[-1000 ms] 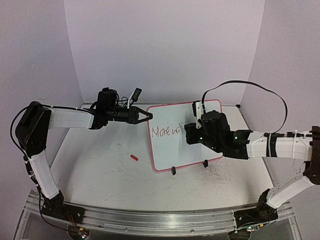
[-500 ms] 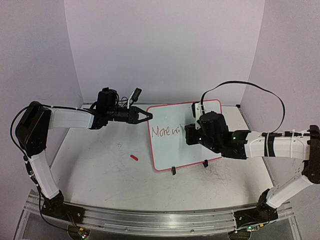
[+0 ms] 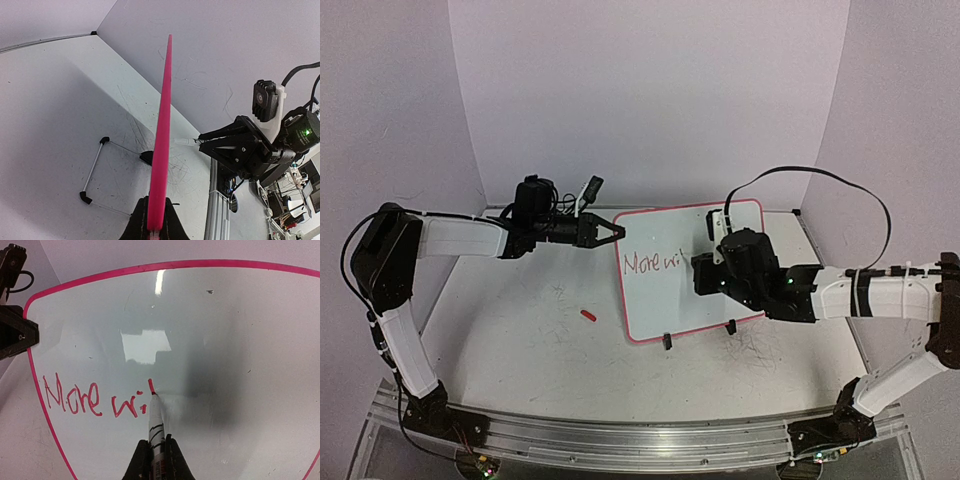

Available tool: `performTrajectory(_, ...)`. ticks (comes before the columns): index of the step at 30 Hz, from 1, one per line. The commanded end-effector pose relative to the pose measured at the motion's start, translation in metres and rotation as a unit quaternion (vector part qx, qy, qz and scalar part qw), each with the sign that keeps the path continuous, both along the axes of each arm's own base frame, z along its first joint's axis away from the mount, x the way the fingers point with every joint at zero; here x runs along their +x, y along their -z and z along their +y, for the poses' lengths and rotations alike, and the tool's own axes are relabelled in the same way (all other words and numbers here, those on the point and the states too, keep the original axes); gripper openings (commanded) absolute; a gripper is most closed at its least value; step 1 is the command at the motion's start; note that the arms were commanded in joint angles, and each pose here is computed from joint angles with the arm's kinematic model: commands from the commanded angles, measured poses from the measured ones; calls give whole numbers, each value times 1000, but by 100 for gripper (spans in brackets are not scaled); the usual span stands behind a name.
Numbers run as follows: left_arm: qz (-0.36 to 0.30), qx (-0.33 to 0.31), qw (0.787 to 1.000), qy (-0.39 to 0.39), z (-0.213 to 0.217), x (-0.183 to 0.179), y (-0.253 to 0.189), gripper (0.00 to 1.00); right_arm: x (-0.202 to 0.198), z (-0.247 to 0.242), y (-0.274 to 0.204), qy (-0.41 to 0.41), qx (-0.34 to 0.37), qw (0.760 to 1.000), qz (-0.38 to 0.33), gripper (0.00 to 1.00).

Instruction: Write a sentence on the whiteboard

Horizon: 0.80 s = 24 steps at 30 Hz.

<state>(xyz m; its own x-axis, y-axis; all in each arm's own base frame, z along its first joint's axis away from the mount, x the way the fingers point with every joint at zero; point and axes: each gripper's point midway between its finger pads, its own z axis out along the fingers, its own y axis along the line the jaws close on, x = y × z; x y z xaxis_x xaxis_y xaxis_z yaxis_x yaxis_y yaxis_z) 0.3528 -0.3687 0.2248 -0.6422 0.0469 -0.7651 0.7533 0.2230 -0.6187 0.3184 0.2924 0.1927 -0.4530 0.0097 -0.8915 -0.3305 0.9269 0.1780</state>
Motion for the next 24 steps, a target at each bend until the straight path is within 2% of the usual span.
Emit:
performTrajectory(1,6,-4,1000,-1,0,-2,-4,0,-7,-7,10,4,0,1000,15,0)
performTrajectory(13,6,-3,1000,-1,0,-2,-3,0,-14,-10,21,3,-2,1000,29,0)
performTrajectory(24,7,-3,1000,0,-1,-2,-3,0,4,-9,-27,6,28,999,-14,0)
